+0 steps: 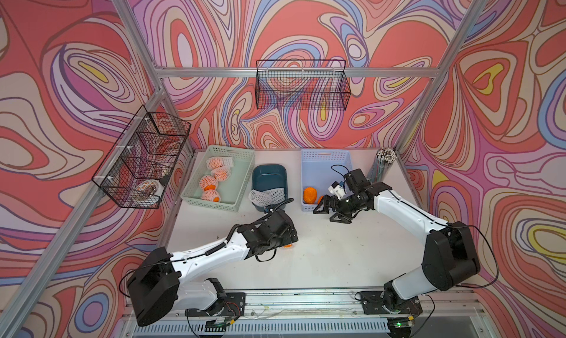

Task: Remove foam nets from oranges
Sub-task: Place the orange at the center of the board.

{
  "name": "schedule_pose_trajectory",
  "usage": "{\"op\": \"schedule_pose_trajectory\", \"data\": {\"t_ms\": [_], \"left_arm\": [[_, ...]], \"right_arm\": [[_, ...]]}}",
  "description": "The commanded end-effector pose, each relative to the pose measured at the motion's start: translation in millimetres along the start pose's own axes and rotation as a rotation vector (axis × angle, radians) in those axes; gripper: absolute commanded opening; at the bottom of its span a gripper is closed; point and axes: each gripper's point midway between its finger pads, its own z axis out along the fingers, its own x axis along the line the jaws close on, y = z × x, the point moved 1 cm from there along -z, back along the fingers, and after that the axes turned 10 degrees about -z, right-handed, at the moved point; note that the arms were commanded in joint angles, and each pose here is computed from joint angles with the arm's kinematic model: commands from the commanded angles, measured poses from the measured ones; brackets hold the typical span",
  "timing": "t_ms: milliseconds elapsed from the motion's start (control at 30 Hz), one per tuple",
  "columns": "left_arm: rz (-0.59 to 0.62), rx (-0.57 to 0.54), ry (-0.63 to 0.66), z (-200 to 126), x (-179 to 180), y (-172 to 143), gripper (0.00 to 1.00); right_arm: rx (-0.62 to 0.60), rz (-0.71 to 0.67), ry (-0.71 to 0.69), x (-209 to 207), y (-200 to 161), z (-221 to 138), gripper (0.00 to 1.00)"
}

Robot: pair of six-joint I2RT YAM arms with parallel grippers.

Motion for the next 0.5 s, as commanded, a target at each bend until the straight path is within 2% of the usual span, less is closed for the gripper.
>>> {"op": "schedule_pose_trajectory", "data": {"t_ms": [0, 233, 467], "left_arm": [[-0.07, -0.013, 0.011, -12, 16, 6, 0.91], [-0.168, -0.006, -0.075, -29, 32, 17, 0.85], [-0.207, 0.054, -0.12, -17, 38, 14, 0.8]], "right_arm": [[0.035, -0.001, 0.021, 3, -2, 17, 0.98], [0.11, -0.062, 0.053, 26, -9, 52, 0.96], [0.141, -0.121, 0.08, 39, -7, 81, 0.91]]}}
